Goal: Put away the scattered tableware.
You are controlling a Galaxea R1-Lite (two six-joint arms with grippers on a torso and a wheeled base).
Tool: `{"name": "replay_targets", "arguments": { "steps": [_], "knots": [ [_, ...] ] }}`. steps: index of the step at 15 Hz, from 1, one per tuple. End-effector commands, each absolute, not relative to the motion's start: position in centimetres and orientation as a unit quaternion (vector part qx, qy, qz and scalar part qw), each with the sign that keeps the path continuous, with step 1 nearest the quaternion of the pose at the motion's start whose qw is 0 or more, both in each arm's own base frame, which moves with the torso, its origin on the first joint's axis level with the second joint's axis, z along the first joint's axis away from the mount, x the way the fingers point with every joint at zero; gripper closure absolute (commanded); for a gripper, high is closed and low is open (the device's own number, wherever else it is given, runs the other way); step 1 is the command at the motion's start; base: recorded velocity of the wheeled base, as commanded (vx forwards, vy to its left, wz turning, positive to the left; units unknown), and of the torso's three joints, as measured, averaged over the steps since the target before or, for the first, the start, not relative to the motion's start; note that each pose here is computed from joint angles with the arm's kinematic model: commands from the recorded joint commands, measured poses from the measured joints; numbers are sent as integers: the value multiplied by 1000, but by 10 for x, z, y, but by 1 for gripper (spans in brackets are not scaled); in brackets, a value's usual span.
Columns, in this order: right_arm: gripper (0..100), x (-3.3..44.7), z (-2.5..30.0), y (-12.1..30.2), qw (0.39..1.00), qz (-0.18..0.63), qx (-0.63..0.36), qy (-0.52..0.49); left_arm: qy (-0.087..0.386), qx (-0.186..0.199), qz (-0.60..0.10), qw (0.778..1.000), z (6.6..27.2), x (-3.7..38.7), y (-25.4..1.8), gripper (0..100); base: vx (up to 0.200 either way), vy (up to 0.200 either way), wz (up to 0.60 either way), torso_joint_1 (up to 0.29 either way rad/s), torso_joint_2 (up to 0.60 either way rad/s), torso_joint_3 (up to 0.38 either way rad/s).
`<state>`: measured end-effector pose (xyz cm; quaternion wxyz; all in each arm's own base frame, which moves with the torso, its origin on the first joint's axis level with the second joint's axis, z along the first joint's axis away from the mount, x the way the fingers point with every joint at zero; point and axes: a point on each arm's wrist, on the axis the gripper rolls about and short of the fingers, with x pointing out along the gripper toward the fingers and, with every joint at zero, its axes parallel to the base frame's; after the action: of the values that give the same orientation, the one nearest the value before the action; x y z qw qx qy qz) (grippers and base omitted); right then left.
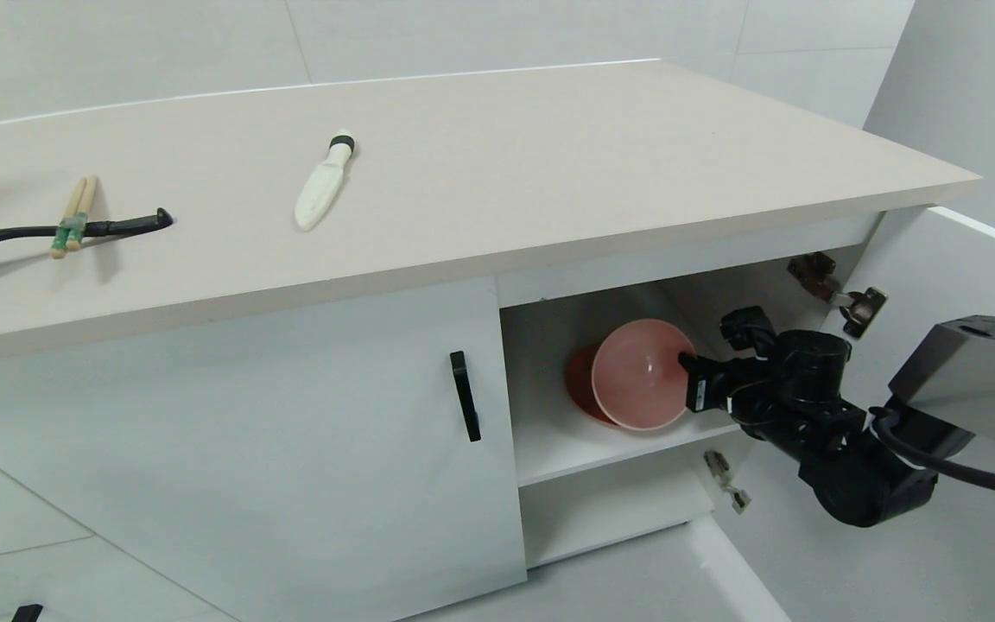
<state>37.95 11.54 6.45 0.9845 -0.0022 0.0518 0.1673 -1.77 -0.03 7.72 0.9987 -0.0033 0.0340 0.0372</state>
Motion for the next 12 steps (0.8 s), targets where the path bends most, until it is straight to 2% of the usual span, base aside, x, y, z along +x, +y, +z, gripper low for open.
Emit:
{"name": "replay_targets", "arguments": {
  "steps": [1,9,10,12],
  "knots": [
    [100,381,61,116,984,167,-2,55,35,-3,38,999,77,-18,0,0,0,0,0,0,0,0],
    [100,381,54,116,985,168,-4,51,35,-3,38,999,77,-18,0,0,0,0,0,0,0,0],
    [0,381,53,116,984,168,-4,52,35,-3,38,999,77,-18,0,0,0,0,0,0,0,0],
    [0,380,54,119,984,171,-6,50,35,-3,38,999,77,-18,0,0,0,0,0,0,0,0]
  ]
}}
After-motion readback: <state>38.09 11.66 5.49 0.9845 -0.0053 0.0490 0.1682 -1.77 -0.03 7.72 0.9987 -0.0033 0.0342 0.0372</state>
